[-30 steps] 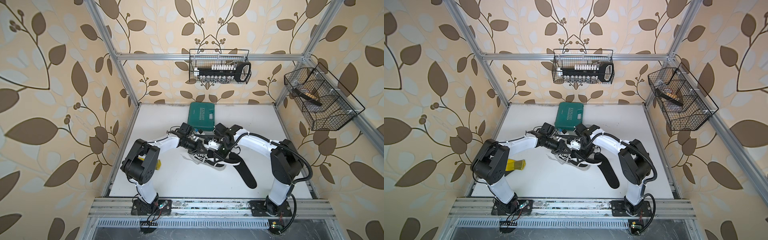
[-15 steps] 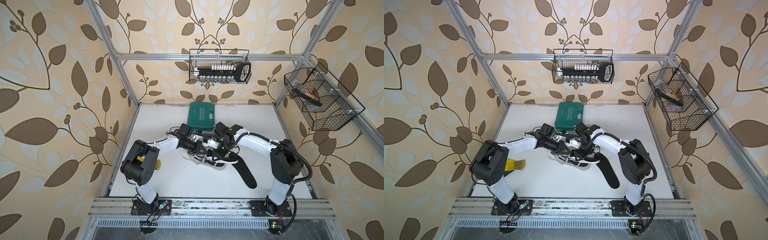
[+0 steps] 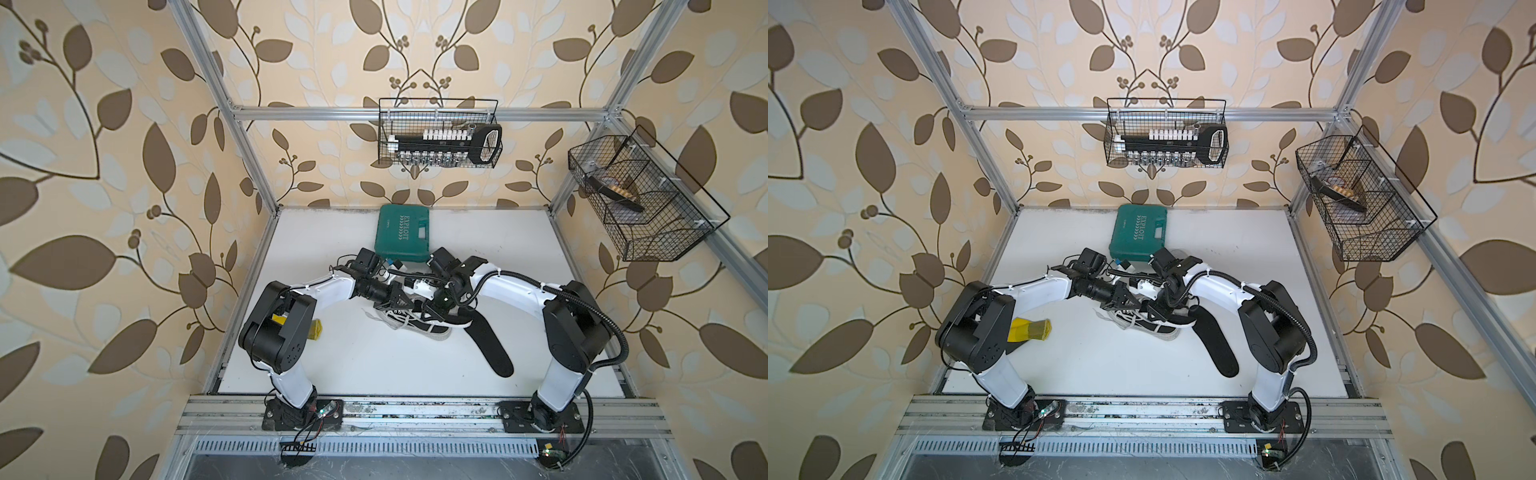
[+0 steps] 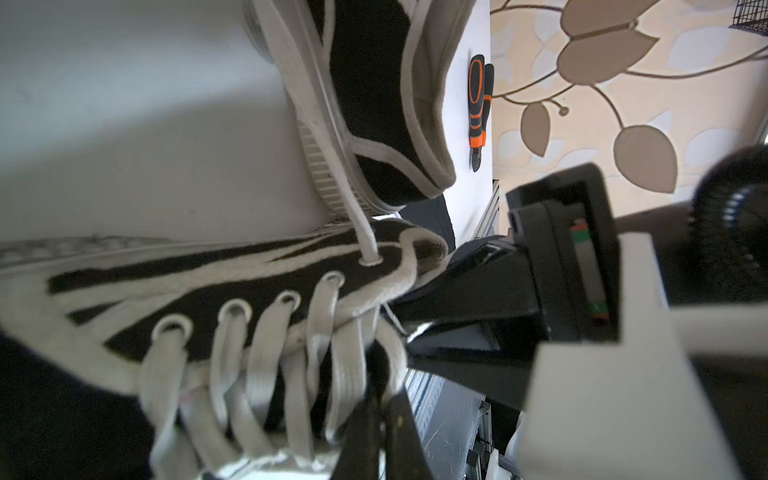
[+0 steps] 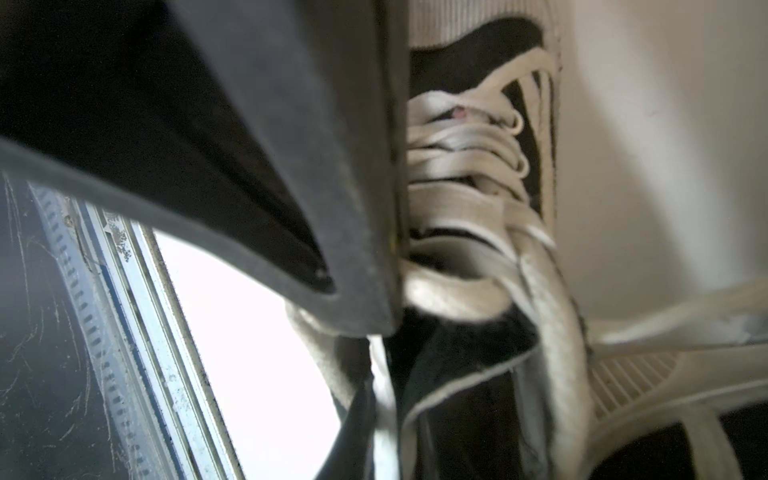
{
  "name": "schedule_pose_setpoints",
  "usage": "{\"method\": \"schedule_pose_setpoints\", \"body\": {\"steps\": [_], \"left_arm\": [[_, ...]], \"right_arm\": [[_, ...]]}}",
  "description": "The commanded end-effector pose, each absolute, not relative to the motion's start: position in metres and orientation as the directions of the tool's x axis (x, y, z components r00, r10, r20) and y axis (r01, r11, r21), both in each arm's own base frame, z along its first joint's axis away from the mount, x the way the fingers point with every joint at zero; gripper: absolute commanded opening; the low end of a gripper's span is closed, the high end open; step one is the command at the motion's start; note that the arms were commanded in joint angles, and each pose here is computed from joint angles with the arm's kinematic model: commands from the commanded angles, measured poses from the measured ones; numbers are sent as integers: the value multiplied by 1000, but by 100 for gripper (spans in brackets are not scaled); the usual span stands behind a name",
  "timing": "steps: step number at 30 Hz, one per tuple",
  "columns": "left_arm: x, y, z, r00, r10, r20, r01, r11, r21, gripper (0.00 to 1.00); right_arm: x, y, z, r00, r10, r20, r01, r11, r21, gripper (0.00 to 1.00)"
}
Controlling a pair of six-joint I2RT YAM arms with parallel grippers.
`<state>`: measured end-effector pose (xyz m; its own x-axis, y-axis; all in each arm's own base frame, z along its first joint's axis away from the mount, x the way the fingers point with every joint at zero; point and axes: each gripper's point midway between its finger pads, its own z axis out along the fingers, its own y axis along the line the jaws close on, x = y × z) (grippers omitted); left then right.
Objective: Insert the insole into the shoe
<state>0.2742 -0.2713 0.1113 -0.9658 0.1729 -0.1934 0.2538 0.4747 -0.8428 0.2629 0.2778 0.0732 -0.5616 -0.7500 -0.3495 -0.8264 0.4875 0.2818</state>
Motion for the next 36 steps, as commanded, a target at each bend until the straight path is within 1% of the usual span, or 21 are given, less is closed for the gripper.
{"method": "schedule_pose_setpoints", "body": {"steps": [1,4,8,10,14,18,21,27,31,34,36], "left_arm": [[280,-265,151,-936,142,-321,351,432,-831,0],[281,-263,154,-936,147,-320,352,432,-830,0],[281,-262,149,-938,144,-314,345,441,-828,0],[280,-261,146,-940,143,-310,341,446,-828,0],[279,-259,137,-942,149,-301,336,461,-822,0],[279,-259,135,-940,152,-307,342,468,-815,0],[280,-259,135,-940,150,-307,341,465,-817,0],[279,-260,137,-939,137,-317,344,452,-823,0],[277,-260,137,-939,142,-314,344,444,-827,0],[275,-260,134,-942,142,-305,336,438,-834,0],[274,-261,132,-943,140,-301,331,433,-838,0]], "right_arm": [[259,268,74,-566,-740,-362,-824,493,281,15],[252,265,64,-599,-742,-301,-797,513,319,14],[244,261,64,-577,-773,-266,-810,497,313,11],[243,261,72,-549,-789,-277,-830,478,286,11],[237,267,97,-484,-803,-348,-873,418,249,11],[234,256,100,-479,-835,-269,-875,429,226,11],[228,254,94,-490,-843,-219,-863,434,259,11],[221,252,76,-543,-832,-113,-812,487,321,11],[230,259,75,-545,-828,-128,-814,487,318,11],[243,271,79,-538,-823,-182,-827,473,305,11],[251,279,82,-518,-822,-237,-845,450,288,11]]}}
